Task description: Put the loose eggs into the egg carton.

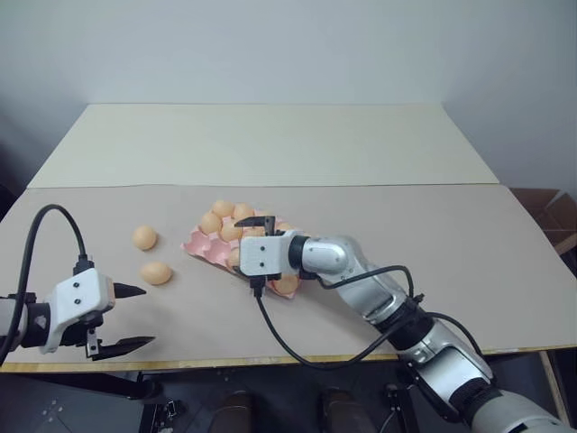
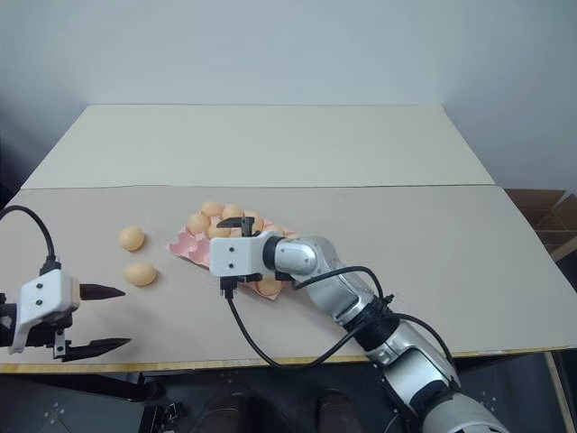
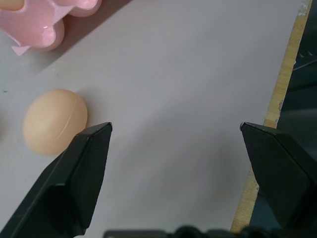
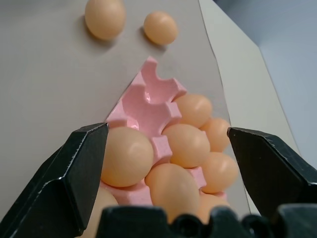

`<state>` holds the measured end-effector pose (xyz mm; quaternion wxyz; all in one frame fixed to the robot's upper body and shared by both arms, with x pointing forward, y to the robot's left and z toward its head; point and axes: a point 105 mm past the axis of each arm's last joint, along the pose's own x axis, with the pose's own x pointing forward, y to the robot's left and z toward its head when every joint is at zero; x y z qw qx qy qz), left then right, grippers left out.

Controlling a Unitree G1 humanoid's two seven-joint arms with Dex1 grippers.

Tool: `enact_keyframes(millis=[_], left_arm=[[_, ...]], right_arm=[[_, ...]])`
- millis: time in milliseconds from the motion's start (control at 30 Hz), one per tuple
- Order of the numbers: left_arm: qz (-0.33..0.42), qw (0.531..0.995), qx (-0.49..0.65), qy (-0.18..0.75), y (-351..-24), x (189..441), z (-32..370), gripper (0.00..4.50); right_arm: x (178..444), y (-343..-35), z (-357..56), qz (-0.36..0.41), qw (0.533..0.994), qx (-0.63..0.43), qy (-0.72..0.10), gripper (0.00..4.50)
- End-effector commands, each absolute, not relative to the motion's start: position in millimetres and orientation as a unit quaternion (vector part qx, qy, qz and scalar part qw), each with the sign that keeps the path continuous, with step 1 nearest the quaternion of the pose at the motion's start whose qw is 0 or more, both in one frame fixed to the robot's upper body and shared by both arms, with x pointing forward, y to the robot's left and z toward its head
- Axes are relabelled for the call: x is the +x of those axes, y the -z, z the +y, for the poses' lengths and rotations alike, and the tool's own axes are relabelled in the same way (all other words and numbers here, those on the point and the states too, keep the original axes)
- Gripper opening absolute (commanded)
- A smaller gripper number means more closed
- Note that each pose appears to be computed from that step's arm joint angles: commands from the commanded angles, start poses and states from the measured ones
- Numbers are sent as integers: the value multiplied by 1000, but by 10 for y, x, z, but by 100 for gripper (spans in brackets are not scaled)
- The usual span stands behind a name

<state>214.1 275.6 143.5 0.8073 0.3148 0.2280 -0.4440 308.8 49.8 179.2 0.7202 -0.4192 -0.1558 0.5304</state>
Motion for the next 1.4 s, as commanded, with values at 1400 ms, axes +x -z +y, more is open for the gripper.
enact_keyframes(millis=[1400], left_arm=[[91,934,213,273,-1387,2597,2820,450]], right_arm=[[2414,-2067,-815,25,743,-291,-602,447]])
